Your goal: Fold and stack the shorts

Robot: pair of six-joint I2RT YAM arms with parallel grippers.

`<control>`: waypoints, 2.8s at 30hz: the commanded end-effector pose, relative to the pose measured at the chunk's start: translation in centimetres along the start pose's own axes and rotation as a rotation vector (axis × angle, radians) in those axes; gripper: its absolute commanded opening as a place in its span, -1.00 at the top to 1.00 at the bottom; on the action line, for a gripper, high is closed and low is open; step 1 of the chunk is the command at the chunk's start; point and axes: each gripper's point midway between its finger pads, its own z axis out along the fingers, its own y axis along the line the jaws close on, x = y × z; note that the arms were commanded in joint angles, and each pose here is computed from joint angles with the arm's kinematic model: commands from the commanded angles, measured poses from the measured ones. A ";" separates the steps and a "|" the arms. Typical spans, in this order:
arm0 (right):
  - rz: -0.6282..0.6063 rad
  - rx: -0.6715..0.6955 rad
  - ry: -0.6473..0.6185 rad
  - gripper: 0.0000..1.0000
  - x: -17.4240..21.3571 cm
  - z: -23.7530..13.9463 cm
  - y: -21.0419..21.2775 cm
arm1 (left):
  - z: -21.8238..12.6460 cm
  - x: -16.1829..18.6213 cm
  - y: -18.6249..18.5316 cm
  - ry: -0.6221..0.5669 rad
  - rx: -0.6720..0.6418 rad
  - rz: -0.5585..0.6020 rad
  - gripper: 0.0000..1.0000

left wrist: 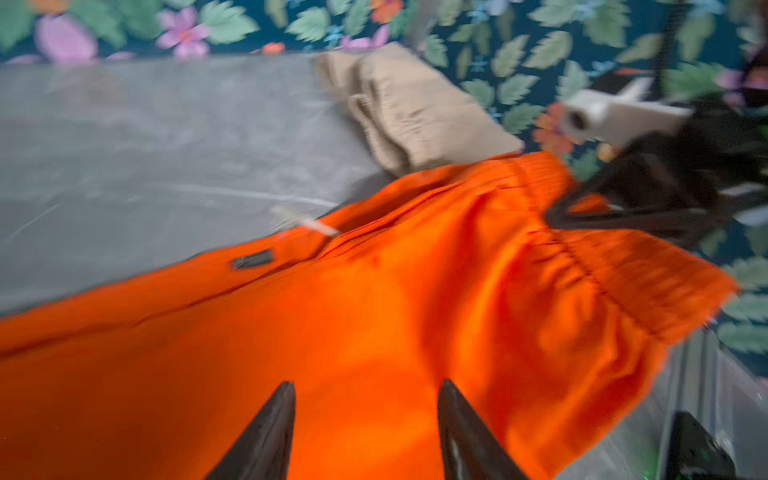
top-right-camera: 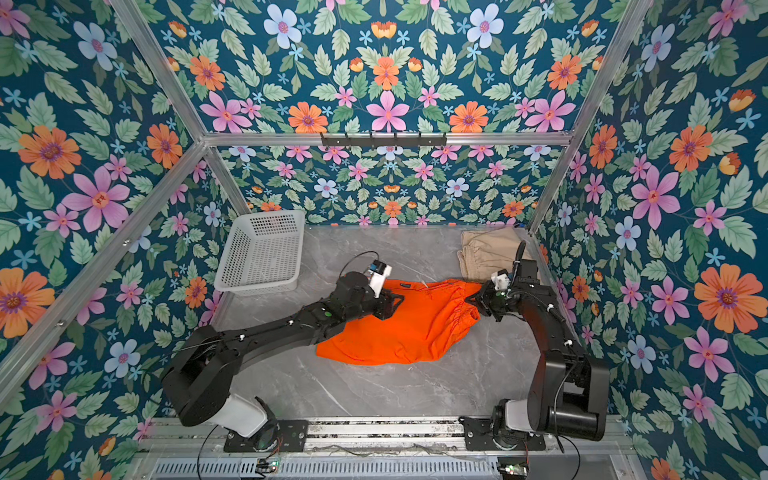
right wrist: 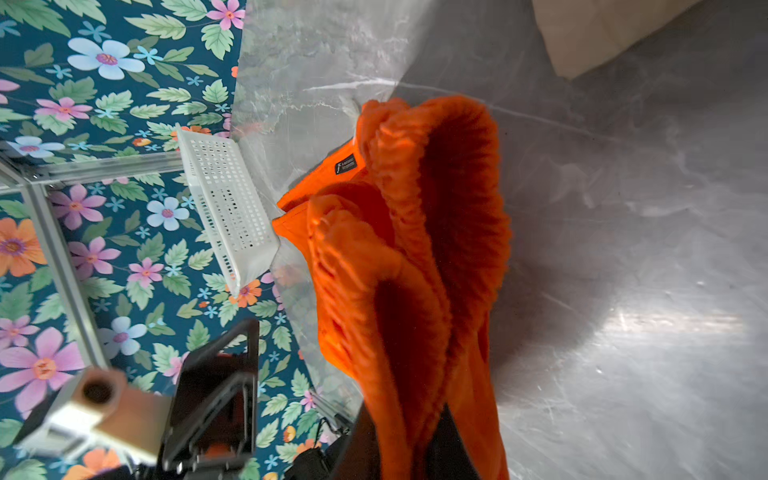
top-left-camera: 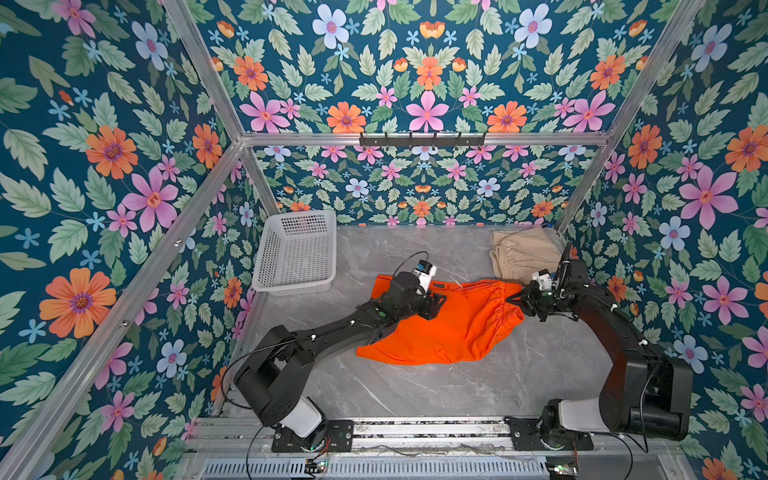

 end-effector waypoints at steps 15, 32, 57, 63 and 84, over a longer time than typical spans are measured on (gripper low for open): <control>-0.354 0.271 -0.033 0.79 -0.4 -2.6 6.2 | -4.7 9.4 12.8 0.182 -0.200 -0.498 -0.05; -0.532 0.378 -0.075 0.82 -0.7 -0.9 10.8 | -1.5 11.5 14.4 0.245 -0.213 -0.506 0.52; -0.656 0.433 -0.051 0.82 8.7 13.1 18.0 | -0.4 12.3 13.6 0.276 -0.215 -0.471 0.58; -0.665 0.409 -0.018 0.81 10.2 14.8 18.6 | -0.4 12.3 13.7 0.280 -0.222 -0.464 0.58; -0.565 0.295 0.169 0.75 15.2 23.6 16.8 | -0.2 12.6 13.7 0.288 -0.231 -0.465 0.57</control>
